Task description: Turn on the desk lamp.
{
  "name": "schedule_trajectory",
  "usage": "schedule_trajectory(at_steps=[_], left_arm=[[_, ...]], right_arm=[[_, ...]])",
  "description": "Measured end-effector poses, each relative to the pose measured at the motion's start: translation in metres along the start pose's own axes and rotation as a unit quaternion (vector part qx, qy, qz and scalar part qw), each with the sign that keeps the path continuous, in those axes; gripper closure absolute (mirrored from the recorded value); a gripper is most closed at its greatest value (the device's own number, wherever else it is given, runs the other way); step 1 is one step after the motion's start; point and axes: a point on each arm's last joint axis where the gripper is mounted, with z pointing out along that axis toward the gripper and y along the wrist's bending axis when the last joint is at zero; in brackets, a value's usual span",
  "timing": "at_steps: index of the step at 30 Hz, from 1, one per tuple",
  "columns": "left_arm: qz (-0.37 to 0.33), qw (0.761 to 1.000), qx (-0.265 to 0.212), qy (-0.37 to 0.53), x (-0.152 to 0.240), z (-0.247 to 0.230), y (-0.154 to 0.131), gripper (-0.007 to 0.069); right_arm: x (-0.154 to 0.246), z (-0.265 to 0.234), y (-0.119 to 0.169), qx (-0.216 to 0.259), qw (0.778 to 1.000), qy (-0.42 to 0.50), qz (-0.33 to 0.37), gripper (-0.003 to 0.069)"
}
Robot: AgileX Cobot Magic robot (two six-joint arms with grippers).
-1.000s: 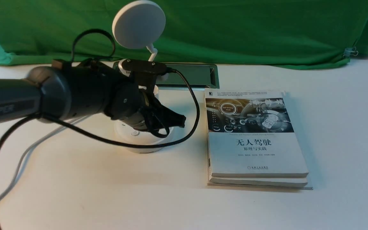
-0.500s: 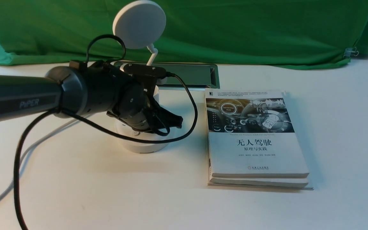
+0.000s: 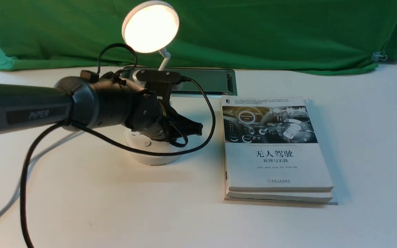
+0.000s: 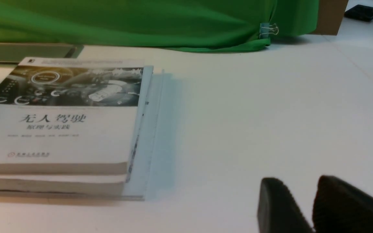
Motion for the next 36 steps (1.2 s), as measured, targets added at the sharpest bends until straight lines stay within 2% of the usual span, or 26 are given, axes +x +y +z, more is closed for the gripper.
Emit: schedule_trajectory(at_steps=[7, 11, 15, 18, 20, 23, 24, 25, 26, 27, 32, 36], left_arm=[[-0.003, 1.000, 0.001, -0.003, -0.003, -0.019, 0.000, 0.0625], [-0.031, 0.999, 0.010, -0.001, -0.008, -0.047, -0.003, 0.0625], [-0.039, 0.998, 0.026, 0.036, 0.001, -0.066, -0.008, 0.0625], [-0.003, 0.995, 0.062, 0.080, 0.026, -0.083, -0.024, 0.0625], [0.027, 0.992, 0.096, 0.075, 0.038, -0.107, -0.036, 0.0625], [0.059, 0.989, 0.135, 0.022, 0.039, -0.147, -0.048, 0.0625], [0.080, 0.983, 0.157, -0.052, 0.037, -0.185, -0.050, 0.0625], [0.081, 0.983, 0.157, -0.050, 0.039, -0.185, -0.050, 0.0625], [0.094, 0.972, 0.171, -0.133, 0.041, -0.224, -0.046, 0.0625], [0.095, 0.966, 0.175, -0.166, 0.042, -0.238, -0.043, 0.0625], [0.113, 0.931, 0.172, -0.301, 0.076, -0.293, -0.016, 0.0625], [0.160, 0.912, 0.141, -0.351, 0.119, -0.300, 0.006, 0.0625]], right_arm=[[0.000, 0.000, 0.000, 0.000, 1.000, 0.000, 0.000, 0.0421], [0.000, 0.000, 0.000, 0.000, 1.000, 0.000, 0.000, 0.0421], [0.000, 0.000, 0.000, 0.000, 1.000, 0.000, 0.000, 0.0421], [0.000, 0.000, 0.000, 0.000, 1.000, 0.000, 0.000, 0.0421], [0.000, 0.000, 0.000, 0.000, 1.000, 0.000, 0.000, 0.0421], [0.000, 0.000, 0.000, 0.000, 1.000, 0.000, 0.000, 0.0421], [0.000, 0.000, 0.000, 0.000, 1.000, 0.000, 0.000, 0.0421], [0.000, 0.000, 0.000, 0.000, 1.000, 0.000, 0.000, 0.0421], [0.000, 0.000, 0.000, 0.000, 1.000, 0.000, 0.000, 0.0421], [0.000, 0.000, 0.000, 0.000, 1.000, 0.000, 0.000, 0.0421], [0.000, 0.000, 0.000, 0.000, 1.000, 0.000, 0.000, 0.0421], [0.000, 0.000, 0.000, 0.000, 1.000, 0.000, 0.000, 0.0421]])
